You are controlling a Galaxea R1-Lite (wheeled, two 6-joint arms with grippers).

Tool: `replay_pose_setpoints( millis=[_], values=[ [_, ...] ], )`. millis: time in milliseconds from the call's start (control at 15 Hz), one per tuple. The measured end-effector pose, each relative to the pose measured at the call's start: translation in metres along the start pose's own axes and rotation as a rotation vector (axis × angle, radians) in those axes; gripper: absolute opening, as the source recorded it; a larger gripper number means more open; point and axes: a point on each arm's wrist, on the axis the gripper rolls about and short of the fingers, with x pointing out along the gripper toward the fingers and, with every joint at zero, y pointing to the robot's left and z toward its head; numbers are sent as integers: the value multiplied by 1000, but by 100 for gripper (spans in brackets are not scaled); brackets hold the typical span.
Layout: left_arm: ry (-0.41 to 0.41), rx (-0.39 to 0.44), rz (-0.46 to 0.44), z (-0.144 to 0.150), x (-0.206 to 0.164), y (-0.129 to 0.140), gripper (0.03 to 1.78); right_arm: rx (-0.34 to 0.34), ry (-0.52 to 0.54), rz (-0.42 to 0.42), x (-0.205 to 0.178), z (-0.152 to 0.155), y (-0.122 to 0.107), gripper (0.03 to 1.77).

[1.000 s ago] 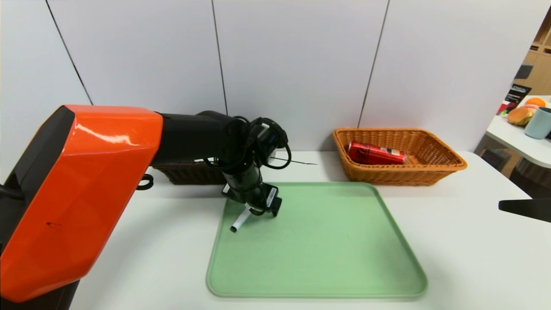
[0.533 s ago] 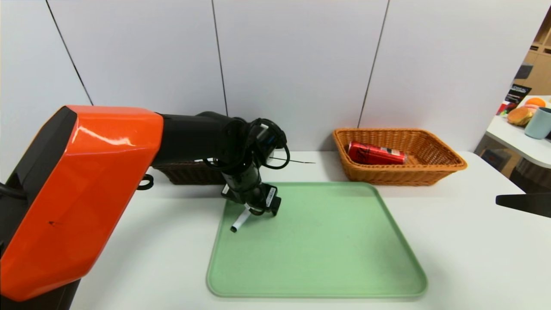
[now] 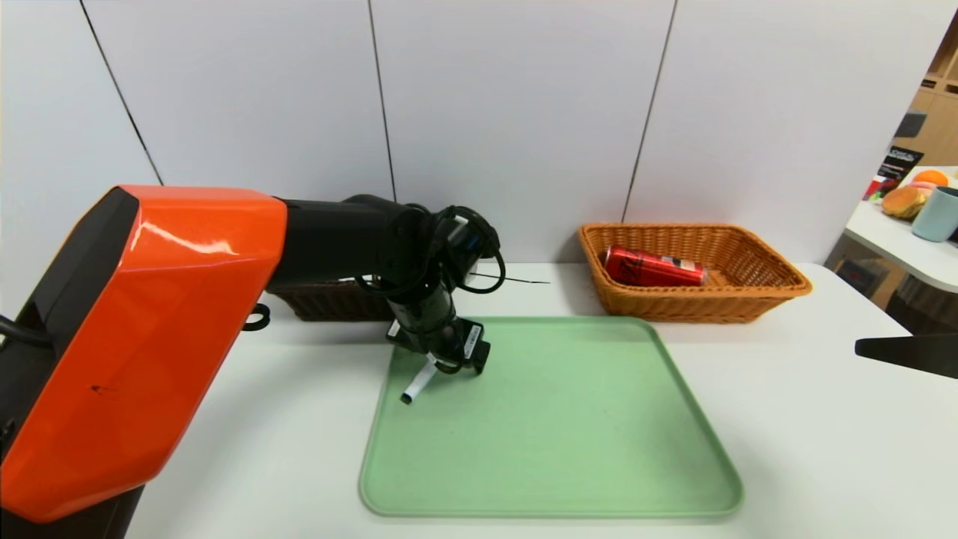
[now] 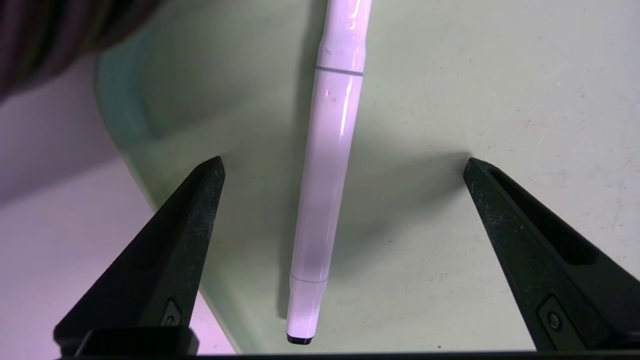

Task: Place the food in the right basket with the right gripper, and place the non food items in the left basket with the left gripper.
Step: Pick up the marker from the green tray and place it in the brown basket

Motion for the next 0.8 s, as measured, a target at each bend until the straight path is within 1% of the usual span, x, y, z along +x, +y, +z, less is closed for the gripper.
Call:
replay_pose_setpoints(
  millis=[200, 800],
  values=[
    [-27, -52, -13, 3, 0, -1, 169, -4, 7, 5, 2, 0, 1, 170],
    [-29, -58, -14, 3, -3, -1, 169, -16, 26, 20, 6, 0, 3, 170]
  ],
)
